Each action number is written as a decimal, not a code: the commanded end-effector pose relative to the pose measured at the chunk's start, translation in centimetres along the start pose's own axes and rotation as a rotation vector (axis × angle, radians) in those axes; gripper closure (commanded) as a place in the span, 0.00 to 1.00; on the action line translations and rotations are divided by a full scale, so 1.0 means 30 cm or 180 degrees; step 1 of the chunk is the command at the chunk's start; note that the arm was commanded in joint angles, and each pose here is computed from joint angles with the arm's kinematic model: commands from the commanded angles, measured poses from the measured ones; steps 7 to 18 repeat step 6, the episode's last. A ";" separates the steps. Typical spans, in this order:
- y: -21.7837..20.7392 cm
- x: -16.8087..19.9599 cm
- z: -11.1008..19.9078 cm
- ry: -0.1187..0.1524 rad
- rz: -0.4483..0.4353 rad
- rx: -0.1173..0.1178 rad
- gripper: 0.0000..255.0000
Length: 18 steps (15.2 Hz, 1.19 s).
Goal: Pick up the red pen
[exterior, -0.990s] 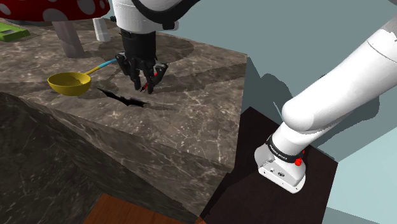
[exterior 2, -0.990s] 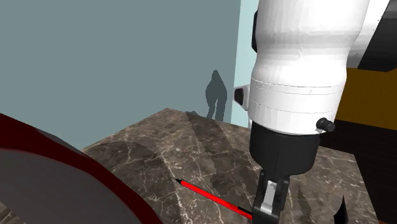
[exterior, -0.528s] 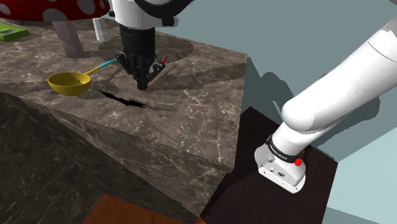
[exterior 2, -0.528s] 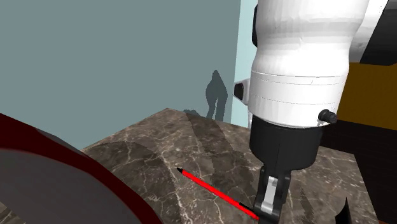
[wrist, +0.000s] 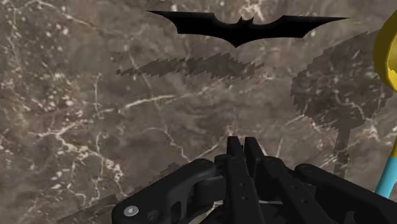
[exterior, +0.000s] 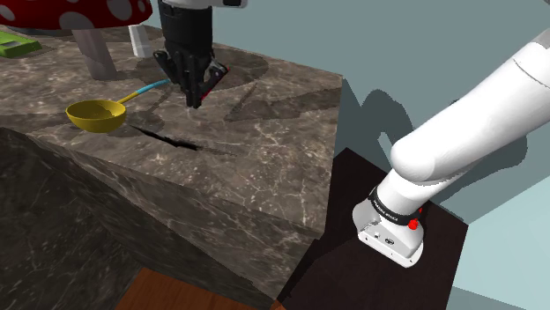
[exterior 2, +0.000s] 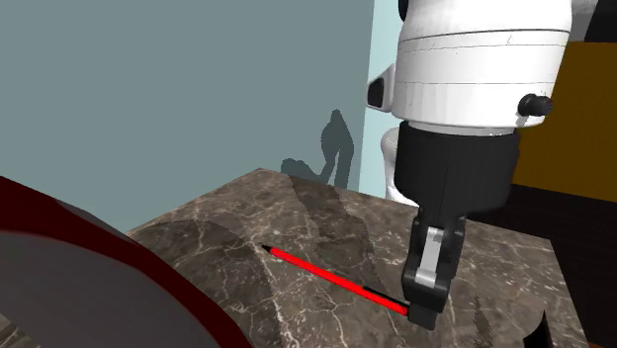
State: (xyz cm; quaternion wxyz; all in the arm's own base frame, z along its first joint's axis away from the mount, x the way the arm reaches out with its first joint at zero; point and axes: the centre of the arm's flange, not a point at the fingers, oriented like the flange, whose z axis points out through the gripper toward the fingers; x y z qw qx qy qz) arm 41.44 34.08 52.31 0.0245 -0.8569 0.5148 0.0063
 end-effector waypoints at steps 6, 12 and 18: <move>0.002 0.000 -0.092 0.0001 0.0001 -0.0001 1.00; 0.002 0.000 -0.092 0.0001 0.0001 -0.0001 1.00; 0.002 0.000 -0.092 0.0001 0.0001 -0.0001 1.00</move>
